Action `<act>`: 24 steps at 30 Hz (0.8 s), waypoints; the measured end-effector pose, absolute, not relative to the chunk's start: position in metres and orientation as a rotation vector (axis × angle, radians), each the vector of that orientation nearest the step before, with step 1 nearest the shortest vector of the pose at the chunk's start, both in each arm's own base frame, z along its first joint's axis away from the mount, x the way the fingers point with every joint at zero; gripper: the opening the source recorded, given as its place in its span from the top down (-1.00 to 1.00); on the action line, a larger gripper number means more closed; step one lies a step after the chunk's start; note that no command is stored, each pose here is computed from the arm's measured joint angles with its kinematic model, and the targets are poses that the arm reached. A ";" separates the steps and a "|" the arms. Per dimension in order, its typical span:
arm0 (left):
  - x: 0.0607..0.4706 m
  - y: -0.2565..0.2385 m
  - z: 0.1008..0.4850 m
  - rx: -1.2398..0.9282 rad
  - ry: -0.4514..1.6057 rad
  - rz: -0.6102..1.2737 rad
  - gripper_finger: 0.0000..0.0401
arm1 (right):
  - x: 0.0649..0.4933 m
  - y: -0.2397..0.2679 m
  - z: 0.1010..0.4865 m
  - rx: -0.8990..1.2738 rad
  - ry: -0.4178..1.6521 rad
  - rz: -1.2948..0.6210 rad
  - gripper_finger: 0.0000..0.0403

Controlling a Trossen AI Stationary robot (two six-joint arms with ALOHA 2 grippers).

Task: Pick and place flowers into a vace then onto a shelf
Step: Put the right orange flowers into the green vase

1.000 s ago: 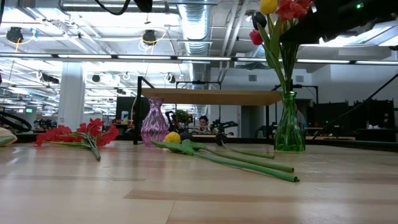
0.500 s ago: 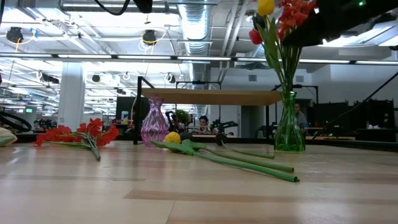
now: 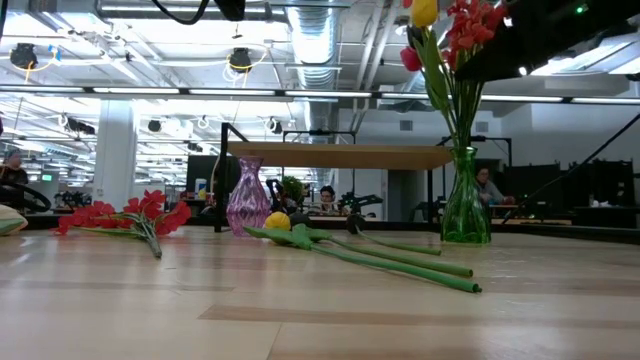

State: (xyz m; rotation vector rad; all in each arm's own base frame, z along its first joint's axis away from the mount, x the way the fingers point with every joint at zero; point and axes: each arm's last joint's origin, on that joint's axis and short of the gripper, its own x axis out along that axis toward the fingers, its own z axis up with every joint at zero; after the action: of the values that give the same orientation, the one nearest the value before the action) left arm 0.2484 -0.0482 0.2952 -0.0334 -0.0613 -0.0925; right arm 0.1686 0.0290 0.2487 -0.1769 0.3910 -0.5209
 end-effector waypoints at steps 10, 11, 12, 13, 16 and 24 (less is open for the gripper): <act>0.248 -0.048 0.295 -0.033 -0.062 -0.093 0.10 | 0.166 0.030 0.250 -0.174 0.431 -0.471 -0.23; 0.248 -0.048 0.295 -0.033 -0.062 -0.093 0.10 | 0.165 0.030 0.252 -0.170 0.440 -0.473 -0.23; 0.248 -0.048 0.295 -0.033 -0.062 -0.093 0.10 | 0.165 0.029 0.254 -0.165 0.447 -0.476 -0.24; 0.248 -0.048 0.295 -0.033 -0.062 -0.092 0.10 | 0.164 0.029 0.256 -0.161 0.454 -0.478 -0.24; 0.248 -0.048 0.295 -0.033 -0.062 -0.092 0.10 | 0.162 0.029 0.260 -0.169 0.478 -0.478 -0.24; 0.247 -0.048 0.296 -0.034 -0.064 -0.092 0.10 | 0.155 0.032 0.270 -0.147 0.539 -0.470 -0.24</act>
State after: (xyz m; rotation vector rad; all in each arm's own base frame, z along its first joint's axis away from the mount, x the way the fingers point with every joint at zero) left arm 0.2474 -0.0480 0.2963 -0.0339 -0.0643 -0.0924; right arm 0.1551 0.0322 0.2697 -0.1470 0.5388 -0.4695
